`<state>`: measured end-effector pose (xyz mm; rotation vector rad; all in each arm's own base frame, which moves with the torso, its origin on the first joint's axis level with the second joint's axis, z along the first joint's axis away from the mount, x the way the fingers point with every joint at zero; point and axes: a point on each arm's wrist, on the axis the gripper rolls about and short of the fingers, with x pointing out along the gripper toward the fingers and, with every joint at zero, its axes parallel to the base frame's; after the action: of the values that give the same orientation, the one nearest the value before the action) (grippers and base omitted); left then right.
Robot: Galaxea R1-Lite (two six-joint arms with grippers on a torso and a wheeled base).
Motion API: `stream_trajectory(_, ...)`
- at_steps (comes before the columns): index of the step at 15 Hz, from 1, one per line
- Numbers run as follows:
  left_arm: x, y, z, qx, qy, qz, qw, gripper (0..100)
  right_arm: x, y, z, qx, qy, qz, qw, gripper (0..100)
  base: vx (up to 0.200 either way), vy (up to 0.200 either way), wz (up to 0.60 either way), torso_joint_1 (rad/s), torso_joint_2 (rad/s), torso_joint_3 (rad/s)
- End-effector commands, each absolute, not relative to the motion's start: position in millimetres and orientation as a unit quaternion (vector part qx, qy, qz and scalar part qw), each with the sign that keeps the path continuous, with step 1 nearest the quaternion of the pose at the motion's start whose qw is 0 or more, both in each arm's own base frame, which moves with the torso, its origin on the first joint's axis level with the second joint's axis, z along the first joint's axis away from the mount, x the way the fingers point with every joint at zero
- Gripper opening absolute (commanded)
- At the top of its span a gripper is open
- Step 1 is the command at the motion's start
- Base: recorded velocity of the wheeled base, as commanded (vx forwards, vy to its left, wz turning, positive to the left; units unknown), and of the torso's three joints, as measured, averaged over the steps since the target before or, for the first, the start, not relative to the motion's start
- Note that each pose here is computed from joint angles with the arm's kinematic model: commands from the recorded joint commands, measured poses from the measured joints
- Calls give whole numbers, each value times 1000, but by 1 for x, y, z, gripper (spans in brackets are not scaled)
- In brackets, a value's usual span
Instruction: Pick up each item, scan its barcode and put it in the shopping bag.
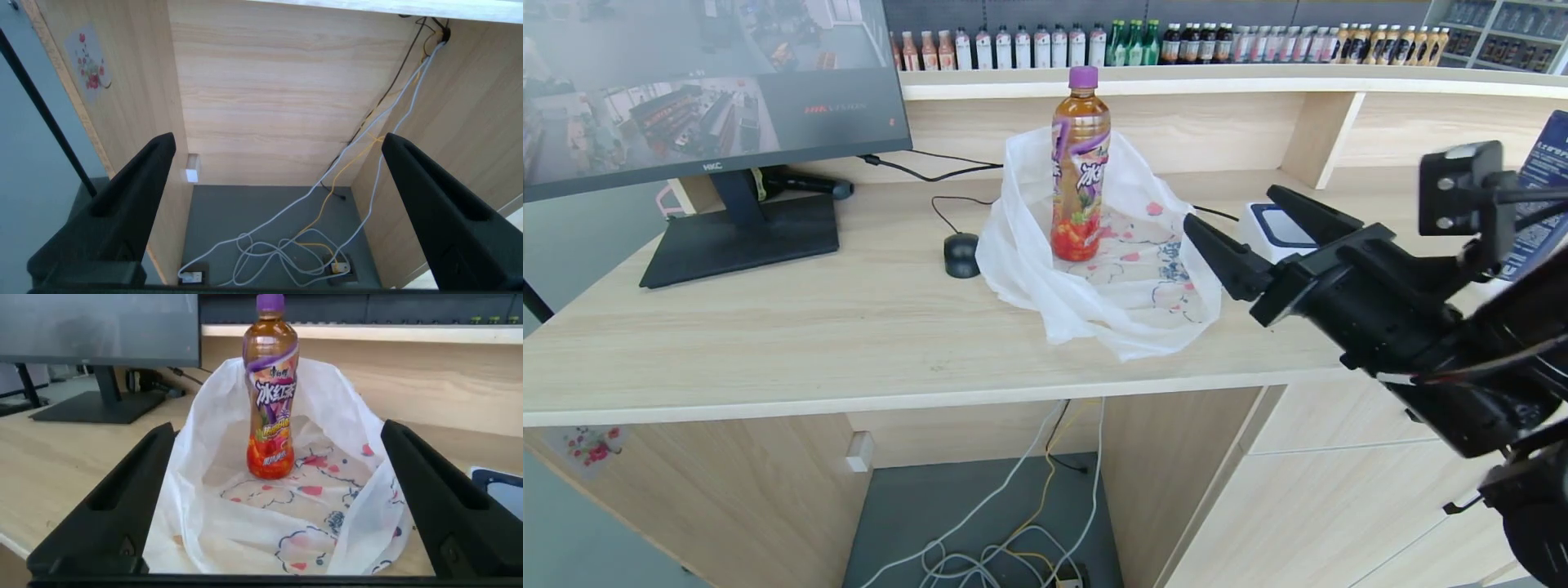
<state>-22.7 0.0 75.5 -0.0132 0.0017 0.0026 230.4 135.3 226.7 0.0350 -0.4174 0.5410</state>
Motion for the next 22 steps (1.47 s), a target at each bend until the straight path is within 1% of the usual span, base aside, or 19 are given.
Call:
stream_trajectory(1, -23, 0, 76, -7, 1, 2, 1000, 100, 209, 123, 216, 17, -210, 264, 941, 100, 0, 0, 0, 0, 0, 0)
stream_trajectory(3, -23, 0, 76, -7, 1, 1, 1000, 100, 198, 117, 208, 5, -204, 262, 943, 100, 0, 0, 0, 0, 0, 0)
stream_trajectory(6, -23, 0, 76, -8, 1, 2, 1000, 100, 192, 113, 203, 0, -195, 262, 945, 100, 0, 0, 0, 0, 0, 0)
stream_trajectory(9, -23, 0, 75, -7, 2, 2, 1000, 100, 193, 114, 200, 0, -188, 264, 946, 100, -200, 0, 0, 10, 1, 2)
stream_trajectory(15, -23, 0, 76, -9, 1, 2, 1000, 100, 188, 110, 198, 1, -184, 263, 947, 100, 0, 0, 0, 0, 0, 0)
stream_trajectory(20, -23, 0, 76, -12, 1, 2, 1000, 100, 202, 119, 196, 0, -179, 264, 948, 100, 0, -200, 0, 9, 7, 0)
stream_trajectory(22, -23, 0, 76, -12, 1, 2, 1000, 100, 206, 121, 203, 4, -195, 261, 945, 100, 0, -200, 0, 0, -2, 2)
